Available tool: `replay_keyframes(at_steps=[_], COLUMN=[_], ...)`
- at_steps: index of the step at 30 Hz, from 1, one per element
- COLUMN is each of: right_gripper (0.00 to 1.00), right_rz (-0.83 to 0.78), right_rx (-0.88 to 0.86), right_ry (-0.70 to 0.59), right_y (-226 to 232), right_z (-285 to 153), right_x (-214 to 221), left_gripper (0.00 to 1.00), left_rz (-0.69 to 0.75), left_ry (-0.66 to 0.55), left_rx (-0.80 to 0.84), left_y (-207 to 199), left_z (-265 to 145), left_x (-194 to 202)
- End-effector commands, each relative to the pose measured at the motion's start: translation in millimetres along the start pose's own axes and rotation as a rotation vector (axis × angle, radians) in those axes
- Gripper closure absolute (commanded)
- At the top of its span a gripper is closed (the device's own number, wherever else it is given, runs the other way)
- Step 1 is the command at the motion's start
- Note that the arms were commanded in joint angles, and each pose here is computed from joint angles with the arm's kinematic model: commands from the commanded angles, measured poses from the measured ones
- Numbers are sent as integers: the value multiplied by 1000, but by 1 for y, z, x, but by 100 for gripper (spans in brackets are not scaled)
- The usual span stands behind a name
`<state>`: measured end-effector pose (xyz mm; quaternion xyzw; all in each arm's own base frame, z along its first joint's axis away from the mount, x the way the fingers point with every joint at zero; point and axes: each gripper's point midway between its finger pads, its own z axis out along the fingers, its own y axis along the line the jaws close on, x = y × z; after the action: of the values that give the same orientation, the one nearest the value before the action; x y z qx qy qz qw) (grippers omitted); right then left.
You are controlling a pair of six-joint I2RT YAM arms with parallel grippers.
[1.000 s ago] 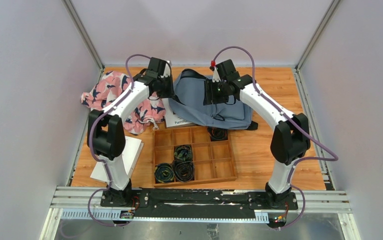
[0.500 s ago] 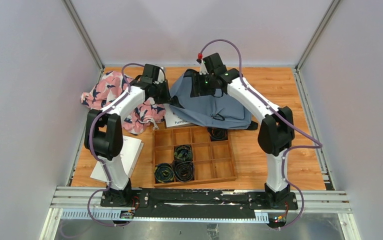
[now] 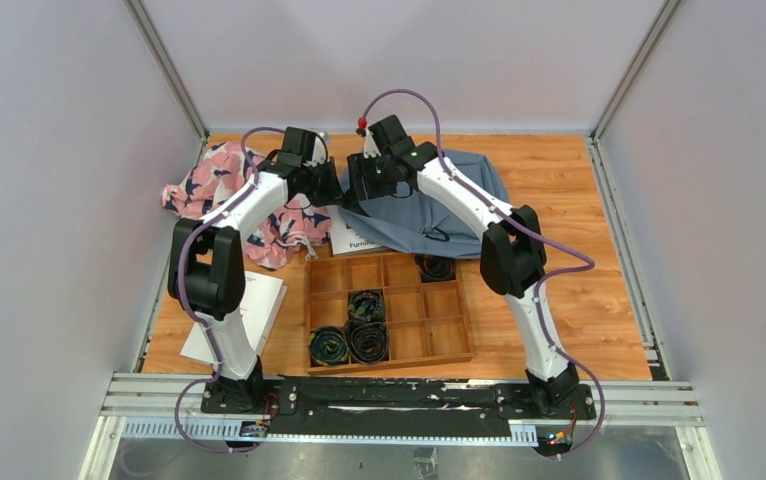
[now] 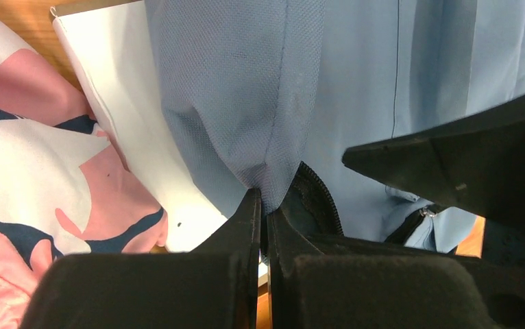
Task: Pack the student bag
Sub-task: Adjust the student bag at the center of the board.
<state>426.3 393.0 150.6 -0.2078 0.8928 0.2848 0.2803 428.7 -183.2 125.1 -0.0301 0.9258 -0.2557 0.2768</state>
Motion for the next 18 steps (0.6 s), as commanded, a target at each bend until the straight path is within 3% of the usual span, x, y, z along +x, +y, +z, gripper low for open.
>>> replay_keyframes(at_steps=[1,4,5,7,8,14,18], right_gripper=[40,49,58,91,99,100,100], right_rz=[7,25,32,53,68,137,207], right_rx=[-29,-8,6,41,59,169,271], right_ry=[4,20,20,14,6,-165,-319], right_y=[9,1,-3,-14,-20,-68,-107], right_z=[14,24,24,20,13,-70,-152], right_x=[-2,4,4,4,2,-32,-50], left_gripper=[100,100,100,100,100,100,100], left_rz=[-1,-3,-4,-2,1,13,73], left_ry=[-13,-15,-15,-13,-10,-12,-2], left_rx=[39,39,39,41,42,104,155], left_y=[-7,-7,-6,-7,-6,-22,-61], left_z=[-4,-4,-4,-4,-5,-5,1], left_x=[-5,-7,-7,-7,-7,-10,-13])
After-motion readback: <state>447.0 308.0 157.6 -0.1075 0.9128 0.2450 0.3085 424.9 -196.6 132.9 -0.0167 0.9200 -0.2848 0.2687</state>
